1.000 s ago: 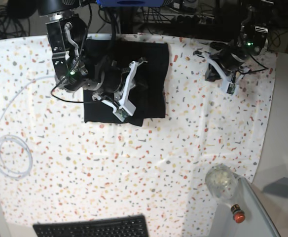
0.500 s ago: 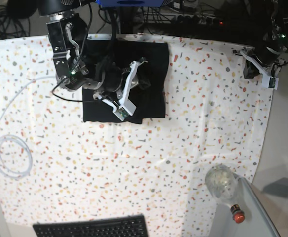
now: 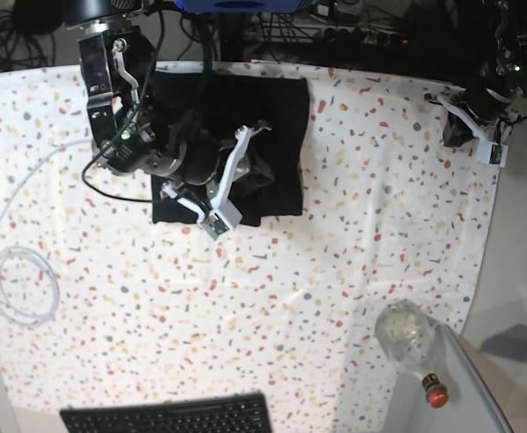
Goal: Layout the t-shirt on the table in an organized manner, then fold the t-shirt properly
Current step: 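Fold the held end with the right gripper over toward the left gripper, then release the folded shirt and pull the right gripper back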
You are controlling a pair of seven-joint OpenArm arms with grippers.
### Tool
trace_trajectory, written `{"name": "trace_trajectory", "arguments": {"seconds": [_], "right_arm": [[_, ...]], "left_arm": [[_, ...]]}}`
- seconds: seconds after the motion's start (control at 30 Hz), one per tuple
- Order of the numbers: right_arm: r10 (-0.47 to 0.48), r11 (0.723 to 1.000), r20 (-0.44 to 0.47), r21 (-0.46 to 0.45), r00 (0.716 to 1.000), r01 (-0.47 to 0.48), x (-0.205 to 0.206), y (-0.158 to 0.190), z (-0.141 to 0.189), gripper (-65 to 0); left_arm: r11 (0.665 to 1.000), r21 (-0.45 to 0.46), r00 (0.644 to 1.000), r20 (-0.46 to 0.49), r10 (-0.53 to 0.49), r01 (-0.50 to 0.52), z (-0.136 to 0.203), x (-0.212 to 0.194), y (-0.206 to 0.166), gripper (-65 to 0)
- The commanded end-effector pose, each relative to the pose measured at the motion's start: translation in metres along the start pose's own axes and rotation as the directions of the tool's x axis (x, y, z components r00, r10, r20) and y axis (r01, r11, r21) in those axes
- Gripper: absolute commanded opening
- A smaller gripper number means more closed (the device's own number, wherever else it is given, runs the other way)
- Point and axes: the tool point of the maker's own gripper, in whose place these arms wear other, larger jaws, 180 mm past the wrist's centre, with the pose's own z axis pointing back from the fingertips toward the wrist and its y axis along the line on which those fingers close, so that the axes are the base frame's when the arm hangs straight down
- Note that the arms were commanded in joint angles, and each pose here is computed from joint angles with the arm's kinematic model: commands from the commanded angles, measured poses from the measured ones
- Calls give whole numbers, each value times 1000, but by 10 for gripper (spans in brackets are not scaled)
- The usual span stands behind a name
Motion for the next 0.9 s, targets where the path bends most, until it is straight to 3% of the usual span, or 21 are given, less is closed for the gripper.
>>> {"name": "trace_trajectory", "arguments": {"seconds": [0.0, 0.1, 0.2, 0.27, 0.3, 0.33, 0.5, 0.6, 0.7, 0.87], "right_arm": [[9, 1000, 57, 13, 998, -9, 17, 3, 2, -489], [18, 1000, 53, 24, 998, -19, 17, 8, 0, -489], [90, 995, 65, 26, 994, -92, 24, 14, 8, -495], [121, 993, 84, -21, 989, -120, 31, 5, 24, -557], [121, 991, 87, -61, 989, -116, 31, -4, 34, -623], [123, 988, 83, -106, 989, -114, 29, -17, 45, -650], [103, 957, 51, -277, 993, -85, 18, -76, 83, -650], [22, 937, -8, -348, 1000, -24, -5, -122, 88, -650], [-41, 933, -65, -359, 997, 14, -30, -139, 83, -650], [-20, 959, -126, -284, 992, -17, -49, -109, 65, -650]], "left_arm": [[1000, 5, 999, 40, -12, 12, 2, 15, 4, -650], [1000, 8, 1000, 28, 3, -3, -1, 10, 7, -650], [1000, 13, 999, 31, 10, -10, -3, 11, 9, -650], [1000, 15, 999, 32, 11, -11, -3, 12, 10, -650], [1000, 17, 999, 33, 11, -12, -3, 12, 11, -650], [1000, 17, 999, 33, 11, -12, -3, 12, 11, -650], [1000, 17, 999, 33, 11, -12, -3, 12, 11, -650], [1000, 17, 999, 36, 11, -12, -3, 13, 11, -650], [1000, 11, 999, 37, 11, -11, -4, 14, 9, -650], [1000, 14, 999, 37, 12, -12, -4, 13, 10, -650]]}}
